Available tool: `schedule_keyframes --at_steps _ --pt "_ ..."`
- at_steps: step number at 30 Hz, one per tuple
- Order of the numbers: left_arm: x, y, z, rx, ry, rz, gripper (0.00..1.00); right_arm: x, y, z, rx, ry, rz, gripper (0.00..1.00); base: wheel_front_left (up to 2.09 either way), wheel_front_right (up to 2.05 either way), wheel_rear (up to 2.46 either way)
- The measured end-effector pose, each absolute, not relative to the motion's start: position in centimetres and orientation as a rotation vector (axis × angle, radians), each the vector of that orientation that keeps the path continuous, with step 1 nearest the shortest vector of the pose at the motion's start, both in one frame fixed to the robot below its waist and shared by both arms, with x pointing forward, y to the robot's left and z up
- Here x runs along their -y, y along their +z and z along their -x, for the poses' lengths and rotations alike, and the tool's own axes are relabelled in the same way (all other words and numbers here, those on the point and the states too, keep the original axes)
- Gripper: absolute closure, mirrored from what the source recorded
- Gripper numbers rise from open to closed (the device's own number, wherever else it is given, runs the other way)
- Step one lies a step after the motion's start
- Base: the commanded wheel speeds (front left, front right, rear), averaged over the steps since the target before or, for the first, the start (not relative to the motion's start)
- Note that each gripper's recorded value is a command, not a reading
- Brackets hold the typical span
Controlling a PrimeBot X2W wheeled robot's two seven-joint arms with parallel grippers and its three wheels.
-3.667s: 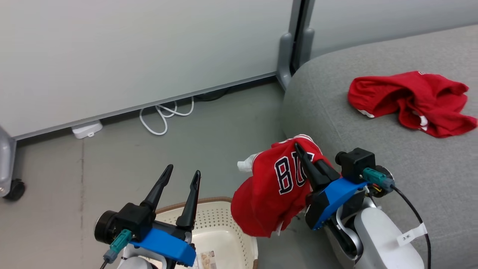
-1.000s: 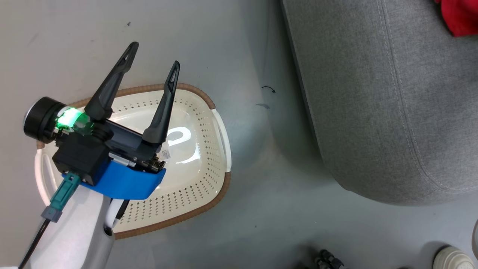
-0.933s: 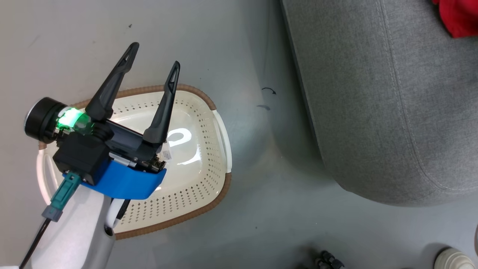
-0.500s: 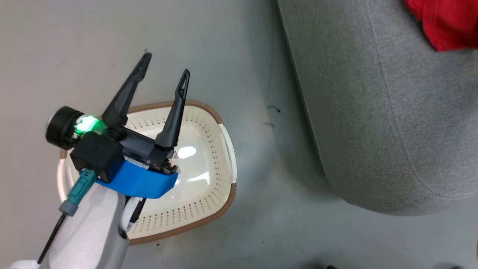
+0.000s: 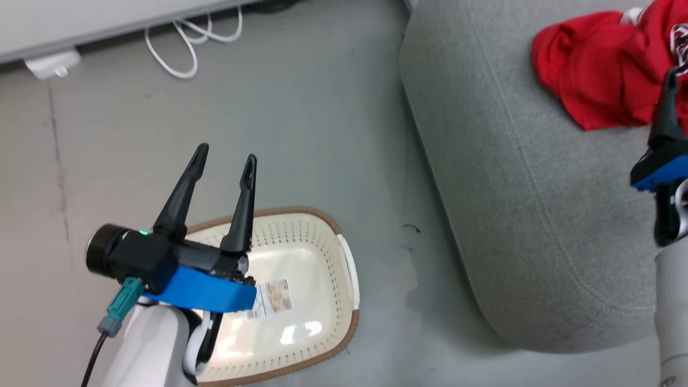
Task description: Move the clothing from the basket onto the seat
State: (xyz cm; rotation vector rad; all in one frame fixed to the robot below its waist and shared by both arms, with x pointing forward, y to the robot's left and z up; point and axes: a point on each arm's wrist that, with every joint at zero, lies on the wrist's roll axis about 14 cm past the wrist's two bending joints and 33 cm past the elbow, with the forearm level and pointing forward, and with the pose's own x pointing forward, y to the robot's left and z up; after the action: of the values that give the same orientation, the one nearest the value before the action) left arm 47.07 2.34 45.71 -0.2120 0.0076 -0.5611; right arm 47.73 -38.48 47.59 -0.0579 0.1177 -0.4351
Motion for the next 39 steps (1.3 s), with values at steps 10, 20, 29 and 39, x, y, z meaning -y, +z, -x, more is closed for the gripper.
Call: schedule_keyframes --at_steps 10,20,29,39 --pt "-6.0 48.4 -43.7 0.018 -0.433 0.201 0.00 31.8 51.0 -44.6 0.008 -0.282 0.056 0.00 0.00 0.00 0.00" --pt "-10.2 49.4 -40.9 0.034 -0.301 0.189 0.00 26.1 50.8 -41.3 0.001 -0.153 0.019 0.00 0.00 0.00 0.00" --pt "-13.7 49.1 -39.3 0.024 -0.190 0.188 0.00 21.4 49.9 -40.1 -0.017 -0.030 -0.013 0.00 0.00 0.00 0.00" --pt "-16.6 48.2 -37.0 0.000 -0.094 0.198 0.00 17.4 49.5 -39.2 -0.034 0.084 -0.043 0.00 0.00 0.00 0.00"
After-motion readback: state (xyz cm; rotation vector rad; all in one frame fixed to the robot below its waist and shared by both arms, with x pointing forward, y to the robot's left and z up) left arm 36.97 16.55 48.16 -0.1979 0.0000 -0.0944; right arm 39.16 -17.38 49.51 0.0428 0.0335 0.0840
